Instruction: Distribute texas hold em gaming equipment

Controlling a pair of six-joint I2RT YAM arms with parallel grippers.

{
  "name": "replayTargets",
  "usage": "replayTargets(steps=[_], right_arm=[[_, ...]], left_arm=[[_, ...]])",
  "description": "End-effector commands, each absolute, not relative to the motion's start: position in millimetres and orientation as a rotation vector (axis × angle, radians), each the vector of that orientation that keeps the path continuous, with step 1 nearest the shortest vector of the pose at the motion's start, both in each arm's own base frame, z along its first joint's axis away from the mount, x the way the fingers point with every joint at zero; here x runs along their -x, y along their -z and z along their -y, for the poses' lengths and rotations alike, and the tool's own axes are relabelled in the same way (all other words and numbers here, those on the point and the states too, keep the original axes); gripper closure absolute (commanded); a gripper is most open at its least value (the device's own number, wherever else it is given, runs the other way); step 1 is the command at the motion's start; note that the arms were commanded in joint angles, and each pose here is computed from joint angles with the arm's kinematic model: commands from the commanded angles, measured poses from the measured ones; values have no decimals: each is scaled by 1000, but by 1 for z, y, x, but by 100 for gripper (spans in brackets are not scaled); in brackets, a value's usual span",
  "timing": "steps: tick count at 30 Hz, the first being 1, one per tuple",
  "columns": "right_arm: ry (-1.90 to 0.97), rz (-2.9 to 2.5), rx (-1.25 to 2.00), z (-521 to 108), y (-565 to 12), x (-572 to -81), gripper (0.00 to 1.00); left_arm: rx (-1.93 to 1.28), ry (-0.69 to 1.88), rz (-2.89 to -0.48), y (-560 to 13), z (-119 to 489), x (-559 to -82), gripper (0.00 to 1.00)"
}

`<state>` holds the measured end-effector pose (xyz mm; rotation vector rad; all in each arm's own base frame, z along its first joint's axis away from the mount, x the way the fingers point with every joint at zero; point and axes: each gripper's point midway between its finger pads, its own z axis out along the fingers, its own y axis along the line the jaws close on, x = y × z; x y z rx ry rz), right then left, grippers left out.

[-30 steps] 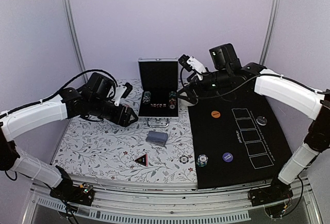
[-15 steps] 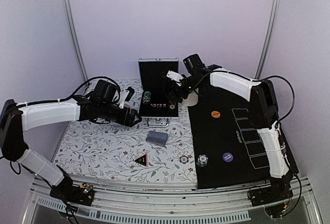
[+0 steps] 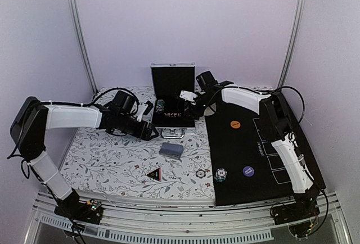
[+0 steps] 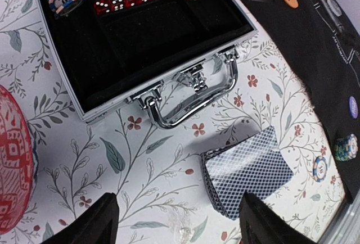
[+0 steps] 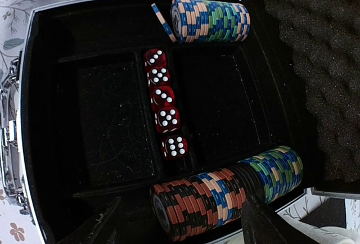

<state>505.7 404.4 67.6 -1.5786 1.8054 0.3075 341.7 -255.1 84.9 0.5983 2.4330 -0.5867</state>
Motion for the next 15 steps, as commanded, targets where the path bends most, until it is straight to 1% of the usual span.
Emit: replayTargets(steps=[1, 4, 12, 15], right_arm=[[-246, -1796, 1607, -402, -52, -516, 31], [-250, -1807, 1637, -401, -44, -512, 35], [-124, -1889, 1808, -390, -6, -483, 51], [-85, -1886, 1834, -391, -5, -476, 52]], left_arm=[[-624, 599, -2388, -95, 253, -356, 25], [-605, 598, -2407, -92, 246, -359, 25], [-585, 615, -2421, -87, 241, -361, 25], [-576, 619, -2440, -83, 240, -362, 25]])
